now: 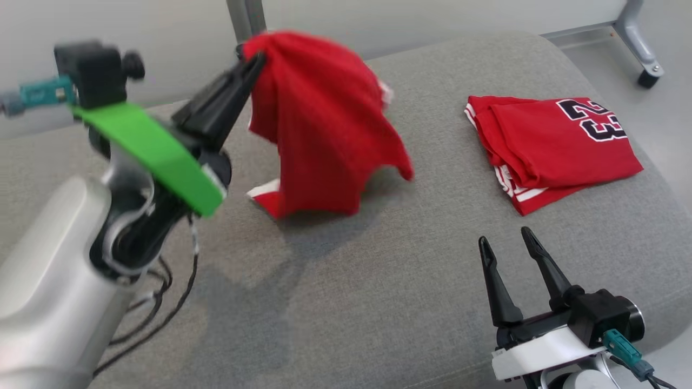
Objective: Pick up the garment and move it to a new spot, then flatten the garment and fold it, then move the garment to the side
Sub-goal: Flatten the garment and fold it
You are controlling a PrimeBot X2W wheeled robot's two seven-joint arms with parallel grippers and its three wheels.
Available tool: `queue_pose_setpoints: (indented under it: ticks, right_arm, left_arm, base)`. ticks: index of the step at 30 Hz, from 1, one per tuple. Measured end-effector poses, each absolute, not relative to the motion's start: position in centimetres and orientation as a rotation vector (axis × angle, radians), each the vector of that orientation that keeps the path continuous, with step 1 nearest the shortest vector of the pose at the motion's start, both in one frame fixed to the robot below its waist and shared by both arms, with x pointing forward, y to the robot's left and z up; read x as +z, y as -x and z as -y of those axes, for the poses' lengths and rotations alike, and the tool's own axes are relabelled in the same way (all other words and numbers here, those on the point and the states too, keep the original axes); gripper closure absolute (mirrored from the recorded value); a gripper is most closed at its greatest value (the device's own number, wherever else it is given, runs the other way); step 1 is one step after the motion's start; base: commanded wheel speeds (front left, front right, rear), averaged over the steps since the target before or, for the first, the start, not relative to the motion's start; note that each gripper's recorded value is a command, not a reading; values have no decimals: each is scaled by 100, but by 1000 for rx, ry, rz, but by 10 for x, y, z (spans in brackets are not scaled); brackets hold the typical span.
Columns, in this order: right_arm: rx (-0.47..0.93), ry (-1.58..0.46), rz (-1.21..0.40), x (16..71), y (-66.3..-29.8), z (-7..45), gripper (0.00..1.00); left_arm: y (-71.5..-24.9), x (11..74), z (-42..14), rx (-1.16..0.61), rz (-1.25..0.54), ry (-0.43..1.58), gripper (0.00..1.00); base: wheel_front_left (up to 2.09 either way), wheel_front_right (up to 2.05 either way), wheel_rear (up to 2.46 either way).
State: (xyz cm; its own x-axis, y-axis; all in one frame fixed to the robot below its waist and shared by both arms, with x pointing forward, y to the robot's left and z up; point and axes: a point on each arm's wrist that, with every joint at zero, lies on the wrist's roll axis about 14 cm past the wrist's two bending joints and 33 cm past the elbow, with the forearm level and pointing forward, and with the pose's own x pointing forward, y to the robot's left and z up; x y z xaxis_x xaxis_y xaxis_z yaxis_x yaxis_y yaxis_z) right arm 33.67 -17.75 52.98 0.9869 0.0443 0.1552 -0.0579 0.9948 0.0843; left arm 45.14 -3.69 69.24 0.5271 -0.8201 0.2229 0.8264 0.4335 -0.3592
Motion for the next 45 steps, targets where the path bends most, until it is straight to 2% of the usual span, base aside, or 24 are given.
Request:
queue_pose_setpoints:
  ticks: [3, 9, 13, 17, 18, 19, 21, 27, 32, 37, 40, 45]
  right_arm:
    - [77, -92, 163, 533, -341, 170, 0]
    - [128, -104, 149, 528, -355, 155, 0]
    - [145, -107, 131, 522, -363, 150, 0]
    - [172, -112, 116, 516, -369, 141, 0]
    - [178, -112, 114, 516, -370, 139, 0]
    - [184, -112, 113, 515, -371, 138, 0]
    - [197, -112, 113, 515, -373, 134, 0]
    - [217, -111, 126, 520, -372, 127, 0]
    - [218, -108, 138, 524, -371, 127, 0]
    - [217, -108, 138, 524, -369, 128, 0]
    - [214, -108, 137, 524, -367, 128, 0]
    - [208, -106, 136, 524, -366, 130, 0]
  left_arm:
    - [-438, 639, 4, -953, -79, 412, 100]
    - [-379, 498, -51, -812, -381, 345, 100]
    - [-345, 448, -75, -742, -483, 334, 100]
    - [-325, 422, -95, -674, -534, 341, 99]
    - [-321, 418, -98, -662, -545, 342, 76]
    - [-316, 414, -100, -653, -562, 347, 60]
    - [-305, 403, -103, -639, -613, 353, 0]
    - [-283, 388, -106, -601, -726, 405, 0]
    - [-328, 433, -127, -446, -541, 645, 0]
    - [-353, 460, -140, -393, -478, 783, 0]
    - [-367, 461, -143, -378, -489, 787, 0]
    - [-375, 445, -115, -395, -615, 873, 0]
  base:
    - [0, 0, 0]
    - [0, 0, 0]
    - [0, 0, 0]
    - [0, 0, 0]
    - [0, 0, 0]
    - [0, 0, 0]
    - [0, 0, 0]
    - [0, 0, 0]
    - [0, 0, 0]
    - [0, 0, 0]
    - [0, 0, 0]
    - [0, 0, 0]
